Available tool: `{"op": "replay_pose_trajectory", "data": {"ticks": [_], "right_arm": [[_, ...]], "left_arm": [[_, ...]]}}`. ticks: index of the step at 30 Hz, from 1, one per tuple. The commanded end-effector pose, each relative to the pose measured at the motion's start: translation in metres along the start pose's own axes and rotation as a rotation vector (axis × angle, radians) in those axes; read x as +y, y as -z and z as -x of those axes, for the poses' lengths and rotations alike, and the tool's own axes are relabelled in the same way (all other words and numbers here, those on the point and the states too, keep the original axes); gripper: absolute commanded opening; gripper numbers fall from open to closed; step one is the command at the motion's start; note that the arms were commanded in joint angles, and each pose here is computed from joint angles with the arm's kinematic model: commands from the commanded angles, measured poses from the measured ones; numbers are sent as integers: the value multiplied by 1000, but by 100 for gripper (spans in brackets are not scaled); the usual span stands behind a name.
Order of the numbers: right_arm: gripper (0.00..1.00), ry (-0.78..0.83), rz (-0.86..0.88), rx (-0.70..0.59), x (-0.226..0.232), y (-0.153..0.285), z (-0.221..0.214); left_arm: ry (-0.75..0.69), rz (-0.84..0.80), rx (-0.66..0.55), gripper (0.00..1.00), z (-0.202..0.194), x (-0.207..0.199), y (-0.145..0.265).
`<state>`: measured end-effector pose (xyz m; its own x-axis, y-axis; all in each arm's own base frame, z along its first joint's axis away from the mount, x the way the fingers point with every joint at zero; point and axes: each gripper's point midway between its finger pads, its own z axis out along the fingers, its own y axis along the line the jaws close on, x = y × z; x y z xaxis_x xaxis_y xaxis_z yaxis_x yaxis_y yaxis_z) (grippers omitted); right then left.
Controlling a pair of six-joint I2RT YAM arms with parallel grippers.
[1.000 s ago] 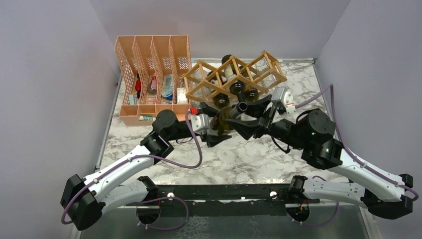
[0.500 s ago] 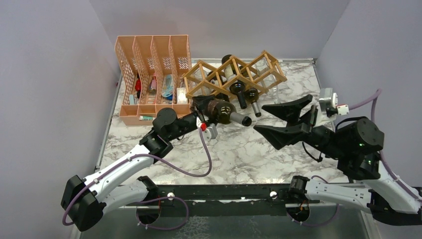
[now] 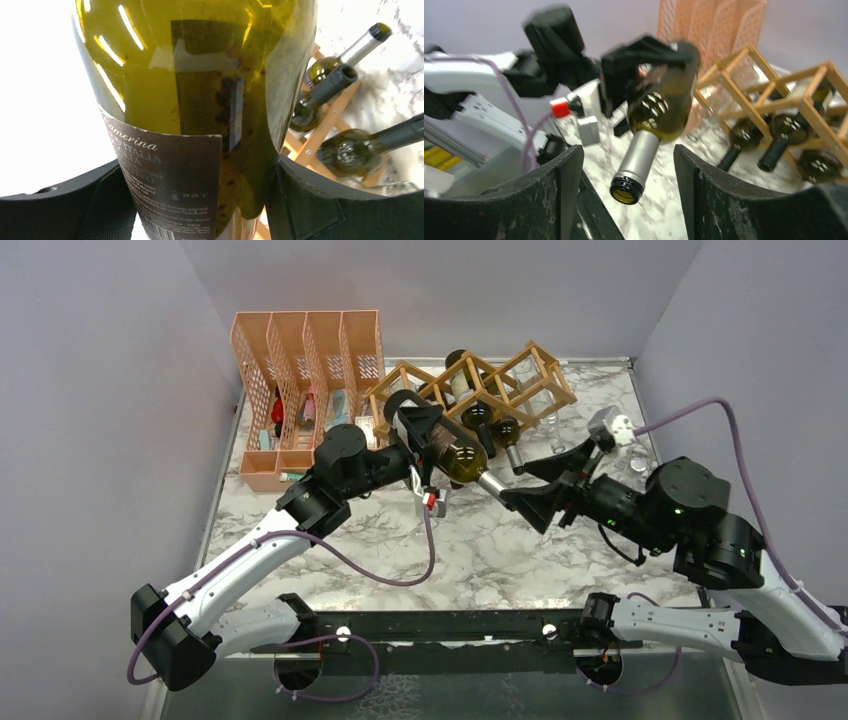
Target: Put the wine bottle on the wine rack
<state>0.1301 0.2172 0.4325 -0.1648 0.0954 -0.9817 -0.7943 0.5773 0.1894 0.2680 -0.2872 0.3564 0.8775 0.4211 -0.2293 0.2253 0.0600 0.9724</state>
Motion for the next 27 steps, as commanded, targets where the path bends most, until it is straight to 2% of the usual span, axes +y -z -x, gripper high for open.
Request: {"op": "replay_pose_trajectory", "data": {"ticks": [1, 7, 13, 27], "right_arm": [[67, 0, -137, 138, -23, -6, -36], [66, -23, -165, 151, -26, -14, -46], [66, -2, -342, 217, -58, -19, -85], [62, -46, -228, 316, -32, -62, -126]], "left_arm": [[-201, 47, 28, 0, 3, 45, 1], [-286, -31, 51, 0, -4, 43, -9], [-358, -61, 13, 0, 0, 39, -15], [-506, -64, -55, 0, 12, 41, -21]]}}
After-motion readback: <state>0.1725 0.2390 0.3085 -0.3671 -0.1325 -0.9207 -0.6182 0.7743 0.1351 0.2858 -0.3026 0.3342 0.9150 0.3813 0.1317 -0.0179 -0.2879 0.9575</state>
